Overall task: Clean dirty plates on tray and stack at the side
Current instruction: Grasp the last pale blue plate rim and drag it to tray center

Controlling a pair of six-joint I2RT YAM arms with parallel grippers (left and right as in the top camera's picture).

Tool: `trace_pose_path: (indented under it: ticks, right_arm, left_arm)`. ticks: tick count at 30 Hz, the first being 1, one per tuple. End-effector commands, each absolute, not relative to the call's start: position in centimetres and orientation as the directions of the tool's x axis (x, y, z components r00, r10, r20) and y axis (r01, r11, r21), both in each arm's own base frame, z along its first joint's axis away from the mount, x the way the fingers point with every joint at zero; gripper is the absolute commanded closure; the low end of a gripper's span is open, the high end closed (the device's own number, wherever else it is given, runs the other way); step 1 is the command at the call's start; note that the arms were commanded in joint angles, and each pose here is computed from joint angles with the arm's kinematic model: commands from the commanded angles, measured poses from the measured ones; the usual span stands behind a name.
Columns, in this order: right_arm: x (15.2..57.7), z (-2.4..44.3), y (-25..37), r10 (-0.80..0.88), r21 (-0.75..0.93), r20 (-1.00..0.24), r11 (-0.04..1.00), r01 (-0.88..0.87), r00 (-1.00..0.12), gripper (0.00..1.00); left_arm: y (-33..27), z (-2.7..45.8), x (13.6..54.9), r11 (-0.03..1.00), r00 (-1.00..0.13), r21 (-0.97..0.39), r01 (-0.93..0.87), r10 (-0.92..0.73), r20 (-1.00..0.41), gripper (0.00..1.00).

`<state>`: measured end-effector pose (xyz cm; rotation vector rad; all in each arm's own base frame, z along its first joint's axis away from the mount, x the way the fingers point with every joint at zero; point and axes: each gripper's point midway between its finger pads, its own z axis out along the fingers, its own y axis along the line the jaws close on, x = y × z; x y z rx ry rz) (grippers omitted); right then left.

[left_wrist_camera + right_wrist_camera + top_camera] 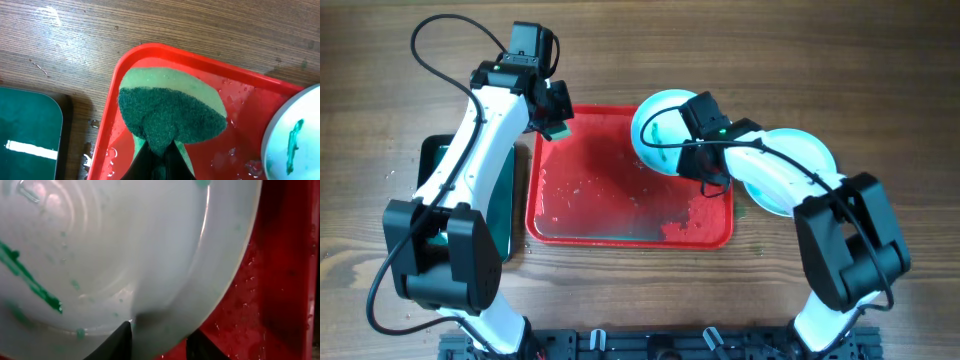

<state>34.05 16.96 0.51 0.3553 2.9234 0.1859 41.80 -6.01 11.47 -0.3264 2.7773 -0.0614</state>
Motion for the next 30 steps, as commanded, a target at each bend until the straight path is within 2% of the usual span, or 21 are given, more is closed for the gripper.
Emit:
trace_pose_path:
  ticks: [1, 3, 6, 8, 10, 13, 15, 20, 22, 26, 27, 29, 30]
  right_arm:
    - [33.7, 0.2, 18.2, 0.23, 0.195, -0.122, 0.959, 0.204, -0.966, 0.72]
    - [32.6, 0.3, 19.6, 0.179, 0.247, -0.068, 0.956, 0.157, -0.982, 0.77]
    - [30.3, 0.3, 21.9, 0.086, 0.281, -0.013, 0.957, 0.079, -0.996, 0.77]
    - [29.3, 0.7, 23.4, 0.028, 0.284, -0.019, 0.959, 0.021, -0.999, 0.77]
    - [30.0, 1.8, 23.8, -0.01, 0.287, -0.076, 0.957, -0.032, -0.997, 0.76]
    - [32.9, 3.3, 22.9, -0.081, 0.275, -0.174, 0.953, -0.128, -0.981, 0.6]
    - [34.7, 3.8, 21.8, -0.092, 0.275, -0.222, 0.949, -0.153, -0.971, 0.54]
    - [39.3, 4.6, 22.8, -0.295, 0.247, -0.453, 0.865, -0.437, -0.841, 0.5]
    - [39.7, 3.5, 23.7, -0.305, 0.272, -0.463, 0.845, -0.461, -0.832, 0.44]
    - [39.8, 0.3, 24.1, -0.275, 0.307, -0.405, 0.857, -0.413, -0.872, 0.43]
    - [39.9, -0.5, 24.0, -0.263, 0.306, -0.398, 0.865, -0.397, -0.879, 0.44]
    - [39.5, -0.9, 23.7, -0.202, 0.326, -0.35, 0.889, -0.321, -0.915, 0.56]
    - [39.0, -1.1, 23.4, -0.157, 0.342, -0.309, 0.902, -0.264, -0.938, 0.79]
  left_arm:
    - [-6.1, 12.3, 42.0, 0.968, -0.905, -0.104, -0.227, -0.249, -0.345, 0.96]
    - [-6.1, 12.3, 42.0, 0.968, -0.905, -0.104, -0.227, -0.249, -0.345, 0.96]
    - [-6.1, 12.3, 42.0, 0.968, -0.905, -0.104, -0.227, -0.249, -0.345, 0.96]
    - [-6.1, 12.3, 42.0, 0.968, -0.905, -0.104, -0.227, -0.249, -0.345, 0.96]
    - [-6.1, 12.3, 42.0, 0.968, -0.905, -0.104, -0.227, -0.249, -0.345, 0.96]
    - [-6.1, 12.3, 42.0, 0.968, -0.905, -0.104, -0.227, -0.249, -0.345, 0.96]
    - [-6.1, 12.3, 42.0, 0.968, -0.905, -0.104, -0.227, -0.249, -0.345, 0.96]
    - [-6.1, 12.3, 42.0, 0.968, -0.905, -0.104, -0.226, -0.249, -0.345, 0.96]
    - [-6.1, 12.3, 42.0, 0.968, -0.905, -0.104, -0.226, -0.249, -0.345, 0.96]
    - [-6.1, 12.3, 42.0, 0.968, -0.905, -0.104, -0.227, -0.249, -0.345, 0.96]
    - [-6.1, 12.3, 42.0, 0.968, -0.905, -0.104, -0.227, -0.249, -0.345, 0.96]
    - [-6.1, 12.3, 42.0, 0.968, -0.905, -0.104, -0.226, -0.249, -0.345, 0.96]
    - [-6.1, 12.2, 42.0, 0.968, -0.905, -0.104, -0.227, -0.249, -0.344, 0.96]
